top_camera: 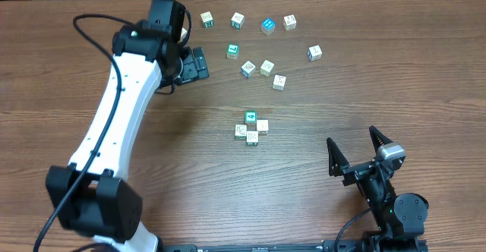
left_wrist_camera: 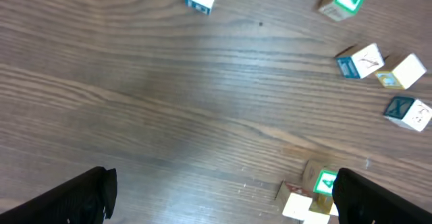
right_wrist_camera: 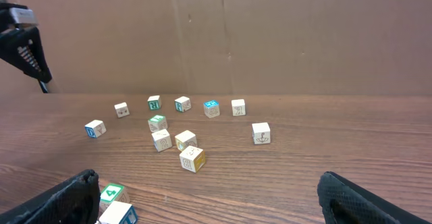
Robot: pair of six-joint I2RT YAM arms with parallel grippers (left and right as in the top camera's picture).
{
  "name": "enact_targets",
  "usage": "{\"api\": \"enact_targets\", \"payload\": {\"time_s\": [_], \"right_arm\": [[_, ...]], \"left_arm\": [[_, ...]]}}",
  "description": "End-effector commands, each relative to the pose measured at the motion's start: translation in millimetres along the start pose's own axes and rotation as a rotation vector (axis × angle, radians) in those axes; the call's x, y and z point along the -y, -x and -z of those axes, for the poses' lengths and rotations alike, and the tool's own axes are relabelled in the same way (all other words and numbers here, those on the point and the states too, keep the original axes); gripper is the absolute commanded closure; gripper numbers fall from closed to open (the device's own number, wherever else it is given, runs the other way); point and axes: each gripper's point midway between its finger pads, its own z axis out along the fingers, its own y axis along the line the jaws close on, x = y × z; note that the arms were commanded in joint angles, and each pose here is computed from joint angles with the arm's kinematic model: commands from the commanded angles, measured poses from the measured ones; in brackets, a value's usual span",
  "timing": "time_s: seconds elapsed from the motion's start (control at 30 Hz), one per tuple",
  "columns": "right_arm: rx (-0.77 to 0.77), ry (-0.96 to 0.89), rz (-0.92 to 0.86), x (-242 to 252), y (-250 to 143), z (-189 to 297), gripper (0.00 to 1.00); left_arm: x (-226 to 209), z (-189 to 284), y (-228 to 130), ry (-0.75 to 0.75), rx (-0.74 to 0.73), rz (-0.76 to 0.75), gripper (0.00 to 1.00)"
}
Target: Form a circle
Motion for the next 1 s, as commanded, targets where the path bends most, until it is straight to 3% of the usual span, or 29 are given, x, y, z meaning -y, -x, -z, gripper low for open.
{"api": "enact_targets", "payload": {"time_s": [0.0, 0.37, 0.67, 0.97], "right_arm": [[0.006, -0.01, 0.006, 2.2, -1.2, 0.0, 0.0], [0.006, -0.01, 0.007, 2.2, -1.2, 0.0, 0.0], [0.006, -0.01, 0.006, 2.2, -1.2, 0.0, 0.0], [0.006, -0.01, 0.007, 2.2, -1.2, 0.0, 0.0]], "left_arm": [[-7.0, 6.0, -4.4, -0.006, 0.049, -0.03, 0.0], [-14.2, -18.7, -21.4, -0.042, 0.12, -0.055, 0.01], [-21.7, -36.7, -38.9, -0.029, 0.088, -0.072, 0.01], [-26.1, -18.8, -40.4, -0.031, 0.121, -0.069, 0.0]]}}
